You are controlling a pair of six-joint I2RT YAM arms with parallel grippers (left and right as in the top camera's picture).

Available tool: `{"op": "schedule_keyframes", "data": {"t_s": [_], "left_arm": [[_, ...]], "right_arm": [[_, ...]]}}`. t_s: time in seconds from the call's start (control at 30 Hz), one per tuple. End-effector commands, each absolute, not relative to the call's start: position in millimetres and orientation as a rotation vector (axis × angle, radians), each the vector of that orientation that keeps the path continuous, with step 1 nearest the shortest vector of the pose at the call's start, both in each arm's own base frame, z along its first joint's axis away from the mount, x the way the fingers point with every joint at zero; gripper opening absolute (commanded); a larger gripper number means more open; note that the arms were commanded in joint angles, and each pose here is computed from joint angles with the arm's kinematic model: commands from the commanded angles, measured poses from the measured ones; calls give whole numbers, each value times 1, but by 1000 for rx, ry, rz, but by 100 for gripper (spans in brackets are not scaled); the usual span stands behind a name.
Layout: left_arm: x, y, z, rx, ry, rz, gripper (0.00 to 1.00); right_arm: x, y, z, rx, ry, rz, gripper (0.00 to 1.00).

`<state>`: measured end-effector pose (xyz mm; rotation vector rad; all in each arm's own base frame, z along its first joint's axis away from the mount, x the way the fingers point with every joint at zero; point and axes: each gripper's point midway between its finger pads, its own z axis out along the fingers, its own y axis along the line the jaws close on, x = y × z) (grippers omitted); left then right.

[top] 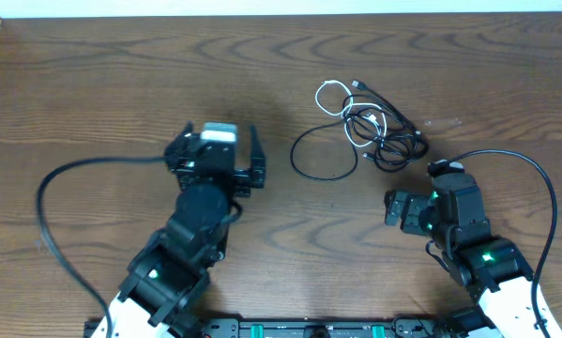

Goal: Untangle cables
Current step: 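Move both grippers forward toward the cable pile at top center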

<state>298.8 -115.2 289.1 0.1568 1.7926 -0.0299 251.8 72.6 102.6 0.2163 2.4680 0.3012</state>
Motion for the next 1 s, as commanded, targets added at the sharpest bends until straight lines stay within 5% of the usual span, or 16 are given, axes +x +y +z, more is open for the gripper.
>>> {"op": "schedule_keyframes", "data": {"t_s": [0.0, 0.97], "left_arm": [[301, -131, 309, 176, 1797, -163, 97], [366, -74, 236, -35, 2157, -462, 97]], "right_arm": [[257, 78, 111, 198, 2442, 344, 99], [336, 85, 196, 117, 2320, 445, 99]]}}
